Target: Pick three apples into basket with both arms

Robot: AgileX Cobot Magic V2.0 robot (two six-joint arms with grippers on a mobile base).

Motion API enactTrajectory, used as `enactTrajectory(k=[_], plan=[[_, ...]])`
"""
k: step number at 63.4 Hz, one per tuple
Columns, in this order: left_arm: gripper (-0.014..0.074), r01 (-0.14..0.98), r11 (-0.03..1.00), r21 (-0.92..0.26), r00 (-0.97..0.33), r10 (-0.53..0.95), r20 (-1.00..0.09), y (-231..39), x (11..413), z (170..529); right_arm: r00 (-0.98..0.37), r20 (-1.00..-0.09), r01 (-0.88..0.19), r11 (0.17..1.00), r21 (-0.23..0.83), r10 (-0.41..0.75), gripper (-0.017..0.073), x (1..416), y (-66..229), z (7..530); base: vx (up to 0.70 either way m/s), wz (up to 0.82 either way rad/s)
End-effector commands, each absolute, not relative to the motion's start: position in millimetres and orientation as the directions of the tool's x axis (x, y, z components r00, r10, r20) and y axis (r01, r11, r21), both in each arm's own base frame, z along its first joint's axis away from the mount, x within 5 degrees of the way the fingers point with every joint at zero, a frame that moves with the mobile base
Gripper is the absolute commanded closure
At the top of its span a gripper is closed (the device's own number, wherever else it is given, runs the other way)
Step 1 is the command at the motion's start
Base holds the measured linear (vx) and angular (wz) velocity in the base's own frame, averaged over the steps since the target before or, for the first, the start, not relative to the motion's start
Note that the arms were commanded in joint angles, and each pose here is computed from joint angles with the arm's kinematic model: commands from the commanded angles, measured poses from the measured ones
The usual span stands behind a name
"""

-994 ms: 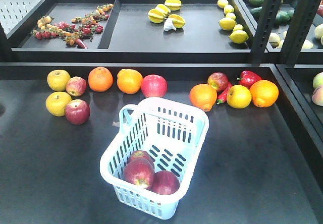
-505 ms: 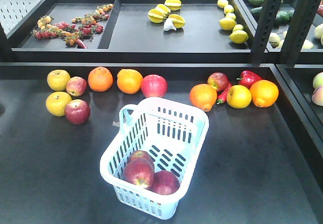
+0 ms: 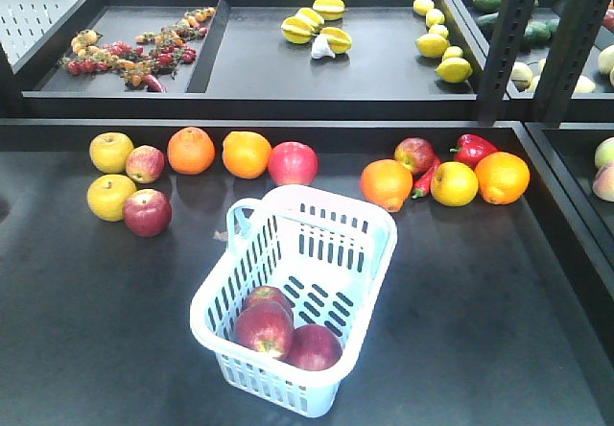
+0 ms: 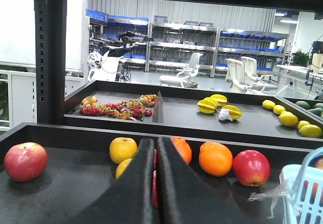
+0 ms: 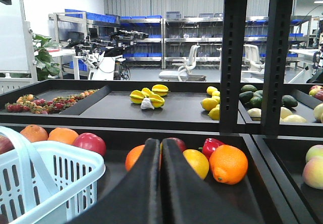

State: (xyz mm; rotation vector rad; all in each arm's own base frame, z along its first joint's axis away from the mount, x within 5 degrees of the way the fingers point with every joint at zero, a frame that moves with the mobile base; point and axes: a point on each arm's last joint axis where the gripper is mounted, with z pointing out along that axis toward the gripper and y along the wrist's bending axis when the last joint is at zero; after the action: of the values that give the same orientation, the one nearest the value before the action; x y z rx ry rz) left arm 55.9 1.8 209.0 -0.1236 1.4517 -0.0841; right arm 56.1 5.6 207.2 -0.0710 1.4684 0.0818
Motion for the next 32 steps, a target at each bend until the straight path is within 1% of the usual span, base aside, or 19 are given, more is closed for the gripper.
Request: enactTrajectory(k=[1,32], plan=[[0.0600,-0.002,0.989,-0.148,0.182,-0.145,-0.973,1.4,54.9,209.0,0.152,-0.988,-0.094,0.996,-0.013,0.001,0.0568,55.3,5.6,207.5,0.00,0.00],[0.0600,-0.002,0.989,-0.148,0.182,-0.145,-0.973,1.4,54.9,209.0,0.151,-0.988,-0.094,0.996,-0.013,0.001,0.0568,55.3,5.5,207.5,0.00,0.00]])
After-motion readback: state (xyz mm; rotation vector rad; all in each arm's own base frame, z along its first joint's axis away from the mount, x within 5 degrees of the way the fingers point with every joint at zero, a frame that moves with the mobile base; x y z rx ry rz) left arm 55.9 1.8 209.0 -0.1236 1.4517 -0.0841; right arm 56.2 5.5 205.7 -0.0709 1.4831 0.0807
